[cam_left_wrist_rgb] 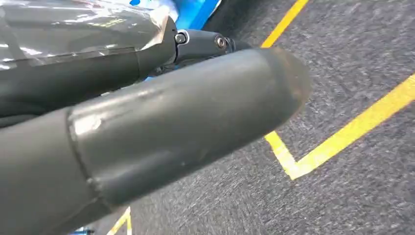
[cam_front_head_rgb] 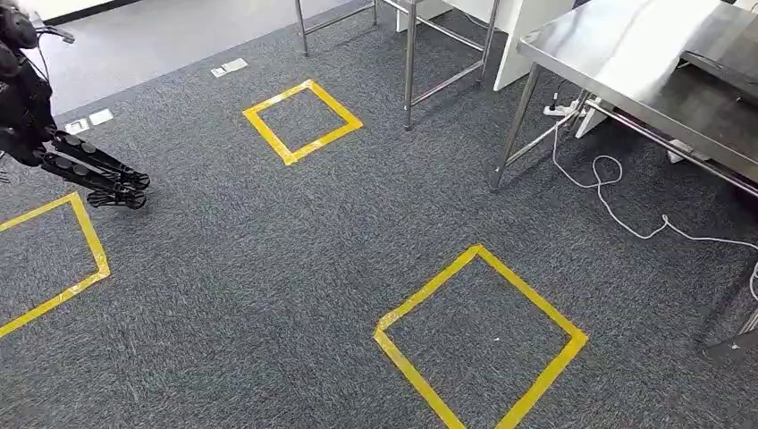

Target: Take the parts from the cabinet and place them on the table.

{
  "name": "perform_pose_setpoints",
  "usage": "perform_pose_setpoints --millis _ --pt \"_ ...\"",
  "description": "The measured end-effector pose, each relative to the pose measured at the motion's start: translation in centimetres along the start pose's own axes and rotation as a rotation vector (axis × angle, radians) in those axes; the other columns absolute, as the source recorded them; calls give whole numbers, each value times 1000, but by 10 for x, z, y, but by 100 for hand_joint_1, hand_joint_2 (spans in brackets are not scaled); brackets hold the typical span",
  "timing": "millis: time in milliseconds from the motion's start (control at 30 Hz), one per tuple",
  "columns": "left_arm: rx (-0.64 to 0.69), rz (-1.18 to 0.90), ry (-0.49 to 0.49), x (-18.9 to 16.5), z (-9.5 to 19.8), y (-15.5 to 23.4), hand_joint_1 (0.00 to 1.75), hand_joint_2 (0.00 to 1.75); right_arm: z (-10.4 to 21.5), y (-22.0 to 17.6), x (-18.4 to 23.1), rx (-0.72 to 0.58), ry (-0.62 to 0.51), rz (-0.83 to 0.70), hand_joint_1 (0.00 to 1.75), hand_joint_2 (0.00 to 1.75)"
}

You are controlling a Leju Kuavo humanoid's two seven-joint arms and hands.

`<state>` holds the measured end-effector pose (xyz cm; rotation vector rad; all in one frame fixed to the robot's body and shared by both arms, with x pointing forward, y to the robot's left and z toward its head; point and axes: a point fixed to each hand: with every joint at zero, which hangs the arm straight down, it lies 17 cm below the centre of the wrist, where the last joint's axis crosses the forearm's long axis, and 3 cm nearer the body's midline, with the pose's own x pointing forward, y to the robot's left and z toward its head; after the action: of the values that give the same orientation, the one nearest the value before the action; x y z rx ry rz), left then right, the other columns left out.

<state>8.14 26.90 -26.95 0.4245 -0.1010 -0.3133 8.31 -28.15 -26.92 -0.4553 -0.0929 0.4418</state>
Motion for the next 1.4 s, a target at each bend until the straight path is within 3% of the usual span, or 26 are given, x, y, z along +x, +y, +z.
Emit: perform_pose_setpoints --millis 1400 --pt "10 0 -4 2 -1 3 0 0 1 1 0 -6 -5 -1 0 0"
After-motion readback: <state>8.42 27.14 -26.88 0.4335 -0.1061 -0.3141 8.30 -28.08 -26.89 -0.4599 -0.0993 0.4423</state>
